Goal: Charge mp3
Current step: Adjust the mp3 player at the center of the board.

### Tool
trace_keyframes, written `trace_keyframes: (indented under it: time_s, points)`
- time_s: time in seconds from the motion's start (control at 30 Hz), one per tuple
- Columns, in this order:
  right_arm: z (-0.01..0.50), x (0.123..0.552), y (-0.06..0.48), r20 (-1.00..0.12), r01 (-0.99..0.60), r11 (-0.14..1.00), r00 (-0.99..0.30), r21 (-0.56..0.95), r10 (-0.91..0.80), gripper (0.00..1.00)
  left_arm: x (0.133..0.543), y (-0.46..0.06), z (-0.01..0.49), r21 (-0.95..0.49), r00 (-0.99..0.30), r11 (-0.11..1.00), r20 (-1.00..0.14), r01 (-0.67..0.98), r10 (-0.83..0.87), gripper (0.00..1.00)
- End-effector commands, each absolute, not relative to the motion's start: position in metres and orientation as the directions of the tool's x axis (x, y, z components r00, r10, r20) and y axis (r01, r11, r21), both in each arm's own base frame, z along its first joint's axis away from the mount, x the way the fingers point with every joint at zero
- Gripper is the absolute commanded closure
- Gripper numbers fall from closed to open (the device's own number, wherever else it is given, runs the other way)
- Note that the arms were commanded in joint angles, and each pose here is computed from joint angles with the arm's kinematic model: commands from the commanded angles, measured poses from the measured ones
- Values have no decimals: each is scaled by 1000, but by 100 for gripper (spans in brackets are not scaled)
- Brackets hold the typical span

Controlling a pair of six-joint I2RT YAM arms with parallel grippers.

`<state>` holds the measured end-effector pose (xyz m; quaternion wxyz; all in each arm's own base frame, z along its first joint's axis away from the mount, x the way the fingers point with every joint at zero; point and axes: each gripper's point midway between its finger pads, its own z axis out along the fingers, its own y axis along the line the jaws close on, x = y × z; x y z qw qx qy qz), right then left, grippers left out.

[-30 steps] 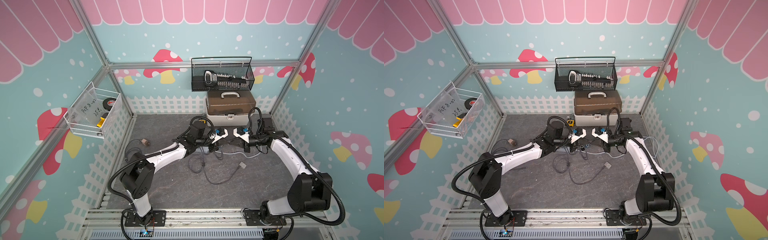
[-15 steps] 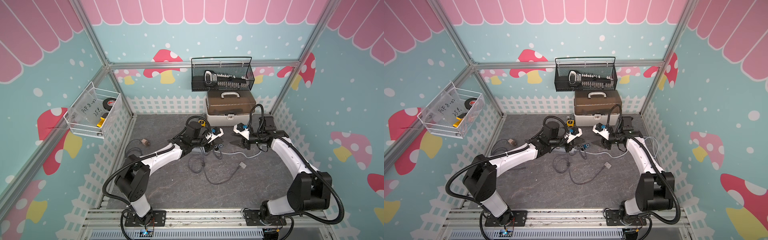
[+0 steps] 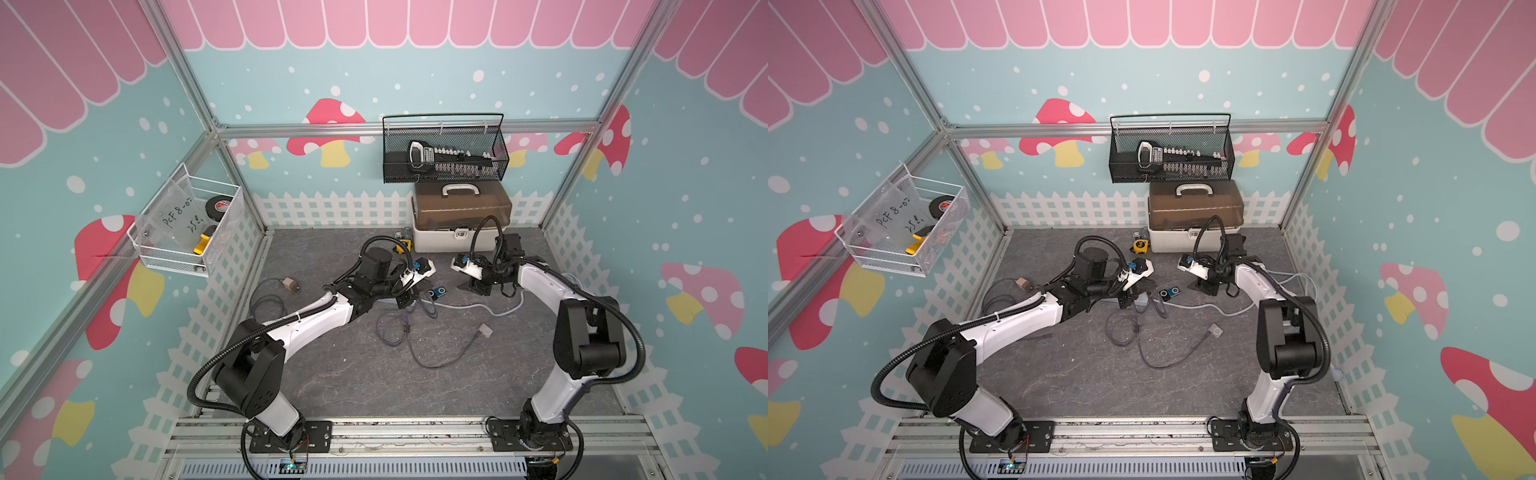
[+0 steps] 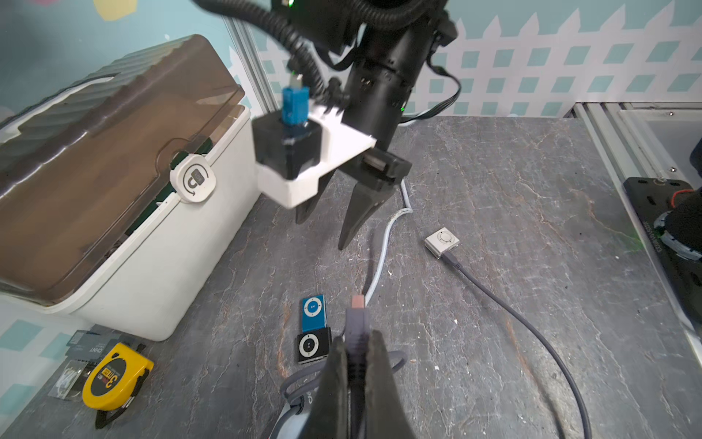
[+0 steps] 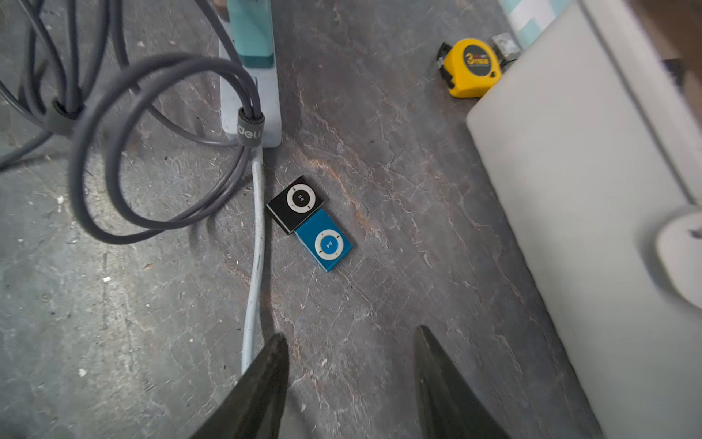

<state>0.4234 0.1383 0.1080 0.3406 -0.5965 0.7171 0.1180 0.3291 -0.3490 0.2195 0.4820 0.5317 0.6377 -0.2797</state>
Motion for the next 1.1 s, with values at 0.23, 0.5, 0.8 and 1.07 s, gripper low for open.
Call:
trace_keyframes:
  time_s: [0.23, 0.5, 0.8, 1.07]
  points:
    - [57, 418, 166, -534, -992, 11, 59, -127, -843, 45, 325, -337, 233, 209, 64, 299, -900, 931, 431, 100]
    - [32, 420, 171, -480, -996, -20, 57, -82, -875, 43, 328, -334, 236, 232, 74, 313, -893, 921, 444, 100]
    - [22, 428, 184, -468, -998, -11, 41, -67, -883, 40, 332, -333, 239, 242, 78, 318, -889, 917, 451, 100]
    - [17, 435, 192, -465, -999, 26, -5, -38, -885, 39, 332, -331, 240, 249, 80, 325, -887, 912, 455, 100]
